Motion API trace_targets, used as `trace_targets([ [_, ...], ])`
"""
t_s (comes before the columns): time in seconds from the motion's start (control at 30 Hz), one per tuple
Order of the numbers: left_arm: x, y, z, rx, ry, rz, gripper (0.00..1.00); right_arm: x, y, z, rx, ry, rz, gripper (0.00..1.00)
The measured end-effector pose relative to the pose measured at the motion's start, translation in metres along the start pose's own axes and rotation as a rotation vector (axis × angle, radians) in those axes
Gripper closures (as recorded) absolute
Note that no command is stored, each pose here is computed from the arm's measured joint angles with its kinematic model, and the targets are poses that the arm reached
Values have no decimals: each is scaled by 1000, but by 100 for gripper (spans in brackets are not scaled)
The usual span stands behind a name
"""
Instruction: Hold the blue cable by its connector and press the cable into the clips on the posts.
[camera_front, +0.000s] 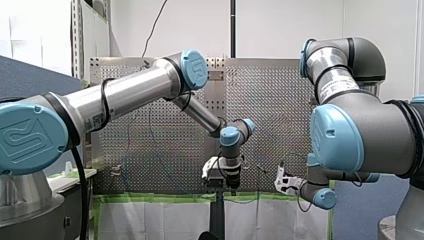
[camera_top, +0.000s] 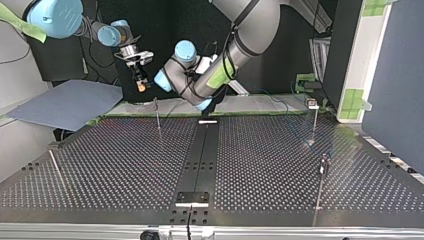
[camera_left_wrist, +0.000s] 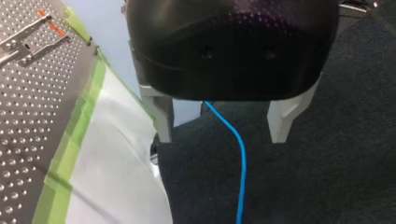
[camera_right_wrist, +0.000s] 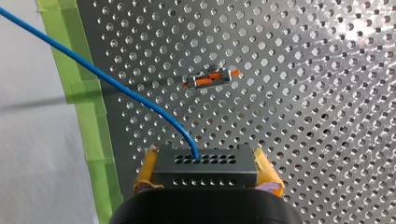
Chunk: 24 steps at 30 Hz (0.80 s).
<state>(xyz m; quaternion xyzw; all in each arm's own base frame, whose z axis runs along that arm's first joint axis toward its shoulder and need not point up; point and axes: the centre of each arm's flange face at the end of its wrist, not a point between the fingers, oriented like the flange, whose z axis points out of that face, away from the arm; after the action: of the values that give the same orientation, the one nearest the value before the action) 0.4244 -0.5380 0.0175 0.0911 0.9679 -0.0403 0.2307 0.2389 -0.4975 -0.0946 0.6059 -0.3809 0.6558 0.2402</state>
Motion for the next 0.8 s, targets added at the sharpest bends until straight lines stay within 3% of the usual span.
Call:
trace_targets([
  [0.13,0,3,-3,-16,26,1,1,0,-1,1,2,0,0,100],
  [0.3,-3,7,-2,-20,27,-12,1,0,-3,1,6,0,-1,100],
  [0.8,-15,6,4,8,-31,-82,1,0,-5,3,11,0,-2,100],
])
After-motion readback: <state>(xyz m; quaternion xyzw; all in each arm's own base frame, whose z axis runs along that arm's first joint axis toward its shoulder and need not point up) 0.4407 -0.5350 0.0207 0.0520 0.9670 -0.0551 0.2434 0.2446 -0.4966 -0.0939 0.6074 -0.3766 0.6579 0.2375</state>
